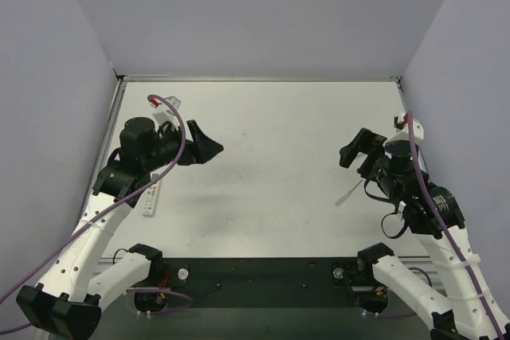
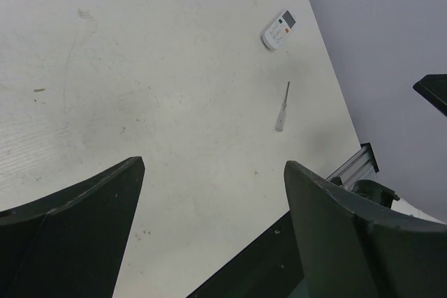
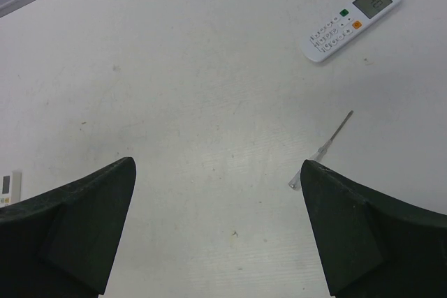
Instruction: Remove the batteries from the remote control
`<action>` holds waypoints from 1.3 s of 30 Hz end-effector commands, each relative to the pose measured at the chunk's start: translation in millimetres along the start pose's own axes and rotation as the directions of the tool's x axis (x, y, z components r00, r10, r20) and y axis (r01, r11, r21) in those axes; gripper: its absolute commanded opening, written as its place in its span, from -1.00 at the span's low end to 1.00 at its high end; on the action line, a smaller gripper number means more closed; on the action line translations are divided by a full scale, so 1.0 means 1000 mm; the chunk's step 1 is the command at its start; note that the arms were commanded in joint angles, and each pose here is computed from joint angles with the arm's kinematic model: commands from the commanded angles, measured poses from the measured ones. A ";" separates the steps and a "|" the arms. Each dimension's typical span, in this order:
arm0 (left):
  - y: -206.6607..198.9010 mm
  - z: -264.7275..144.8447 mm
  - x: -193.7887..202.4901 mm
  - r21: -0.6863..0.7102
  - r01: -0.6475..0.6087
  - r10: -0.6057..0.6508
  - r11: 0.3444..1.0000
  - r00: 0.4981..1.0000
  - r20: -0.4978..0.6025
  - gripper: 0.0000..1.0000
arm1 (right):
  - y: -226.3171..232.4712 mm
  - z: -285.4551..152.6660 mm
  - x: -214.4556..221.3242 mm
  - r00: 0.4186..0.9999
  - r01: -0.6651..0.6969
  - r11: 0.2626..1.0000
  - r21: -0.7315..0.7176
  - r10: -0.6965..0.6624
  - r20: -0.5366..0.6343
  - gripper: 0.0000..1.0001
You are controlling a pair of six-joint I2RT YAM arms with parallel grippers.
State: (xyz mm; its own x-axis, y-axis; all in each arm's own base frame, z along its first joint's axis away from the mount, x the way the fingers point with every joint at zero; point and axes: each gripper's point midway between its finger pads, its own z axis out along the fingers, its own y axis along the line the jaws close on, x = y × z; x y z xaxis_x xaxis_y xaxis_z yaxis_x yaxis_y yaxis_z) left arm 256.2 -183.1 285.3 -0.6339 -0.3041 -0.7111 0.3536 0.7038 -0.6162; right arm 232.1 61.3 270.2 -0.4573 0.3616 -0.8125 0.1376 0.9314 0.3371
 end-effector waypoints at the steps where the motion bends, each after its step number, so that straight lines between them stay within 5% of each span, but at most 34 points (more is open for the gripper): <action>1: -0.018 -0.008 -0.024 0.047 -0.032 0.028 0.998 0.997 0.072 0.85 | 0.002 0.004 0.006 1.000 -0.025 1.000 -0.009 0.025 -0.005 1.00; 5: -0.006 -0.008 -0.026 -0.023 -0.031 0.032 0.999 0.997 0.073 0.83 | 0.000 0.002 0.009 0.999 -0.034 0.999 -0.011 0.034 -0.003 1.00; 10: 0.063 -0.008 -0.025 -0.340 0.013 0.004 0.940 0.999 0.049 0.82 | -0.001 0.000 0.010 0.999 -0.042 0.999 -0.017 0.042 0.000 1.00; 18: 0.218 -0.056 -0.006 -0.767 0.285 -0.250 0.576 0.954 0.166 0.78 | 0.001 -0.004 0.017 0.999 -0.051 0.997 -0.050 0.051 -0.012 1.00; 32: 0.314 -0.093 0.029 -0.912 0.350 -0.283 0.215 0.916 0.285 0.79 | 0.002 -0.011 0.022 1.000 0.004 0.995 -0.098 -0.005 -0.011 0.96; 36: 0.324 -0.077 0.038 -0.921 0.312 -0.343 0.234 0.913 0.222 0.79 | 0.004 -0.014 0.020 1.000 0.006 0.993 -0.117 -0.007 -0.004 0.96; 39: 0.323 -0.057 0.048 -0.899 0.297 -0.392 0.321 0.906 0.160 0.81 | 0.005 -0.015 0.019 1.000 0.015 0.992 -0.121 -0.015 -0.001 0.96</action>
State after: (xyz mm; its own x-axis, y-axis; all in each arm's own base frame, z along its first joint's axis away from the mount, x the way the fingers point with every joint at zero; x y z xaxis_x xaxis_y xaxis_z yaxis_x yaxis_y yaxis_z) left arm 275.2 73.2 67.8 -0.5858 -0.6757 -0.4476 -0.7455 0.6659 -0.0295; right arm 210.9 69.6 259.0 -0.4702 0.3668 -0.8028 0.0572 0.9203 0.3870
